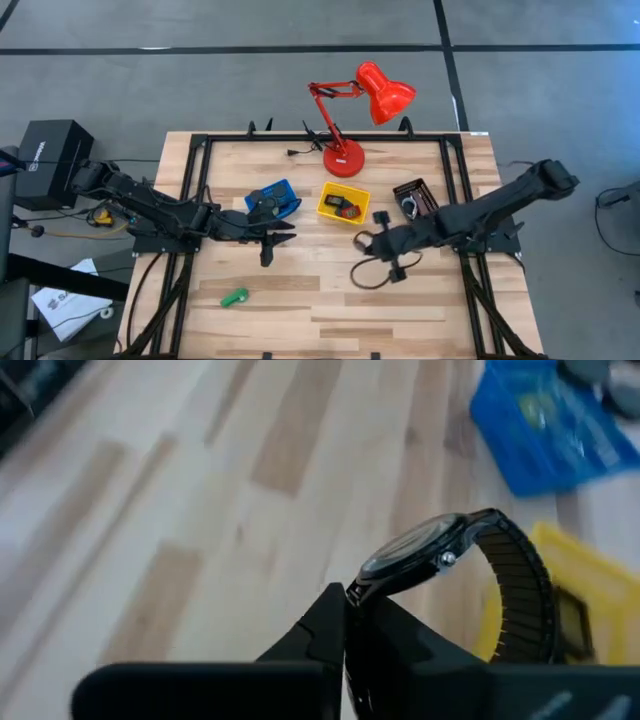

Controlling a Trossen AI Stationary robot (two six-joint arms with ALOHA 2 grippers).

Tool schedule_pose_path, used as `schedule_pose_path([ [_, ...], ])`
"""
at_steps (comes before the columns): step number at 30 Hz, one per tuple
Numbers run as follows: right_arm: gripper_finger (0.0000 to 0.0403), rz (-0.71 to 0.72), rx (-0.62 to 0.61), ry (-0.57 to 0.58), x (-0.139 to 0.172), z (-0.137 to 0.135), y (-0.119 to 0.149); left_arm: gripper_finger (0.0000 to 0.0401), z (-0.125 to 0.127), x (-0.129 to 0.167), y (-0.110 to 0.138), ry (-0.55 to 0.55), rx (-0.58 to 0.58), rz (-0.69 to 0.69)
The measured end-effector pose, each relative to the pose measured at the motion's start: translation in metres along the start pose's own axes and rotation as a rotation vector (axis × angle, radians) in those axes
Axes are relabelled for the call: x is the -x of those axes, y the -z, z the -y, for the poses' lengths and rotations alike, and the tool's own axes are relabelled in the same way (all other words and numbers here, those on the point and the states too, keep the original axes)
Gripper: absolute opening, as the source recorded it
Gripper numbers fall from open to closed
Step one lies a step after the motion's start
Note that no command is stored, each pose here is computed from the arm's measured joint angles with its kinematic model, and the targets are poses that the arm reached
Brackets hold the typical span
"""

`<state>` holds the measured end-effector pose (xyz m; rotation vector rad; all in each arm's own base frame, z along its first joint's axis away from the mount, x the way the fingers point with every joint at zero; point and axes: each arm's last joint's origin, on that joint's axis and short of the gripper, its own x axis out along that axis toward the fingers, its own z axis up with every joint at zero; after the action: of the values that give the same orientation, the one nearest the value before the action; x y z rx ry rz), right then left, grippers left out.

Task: Pick & Place Office items
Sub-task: Put the black wrist watch into the black bin

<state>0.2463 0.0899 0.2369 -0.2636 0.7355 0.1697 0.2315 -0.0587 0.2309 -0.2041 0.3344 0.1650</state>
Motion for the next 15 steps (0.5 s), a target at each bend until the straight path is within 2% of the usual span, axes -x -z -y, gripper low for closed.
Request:
schedule_pose_path([
  [10,0.0008,-0.022,-0.138,0.066,0.031,0.02,0.085,0.0104,0.0,0.0,0.0,0.001,0.001,0.002],
  [15,0.0023,0.07,-0.2,0.12,0.049,0.031,0.106,0.0104,0.0,0.0,-0.001,0.003,0.004,0.008],
])
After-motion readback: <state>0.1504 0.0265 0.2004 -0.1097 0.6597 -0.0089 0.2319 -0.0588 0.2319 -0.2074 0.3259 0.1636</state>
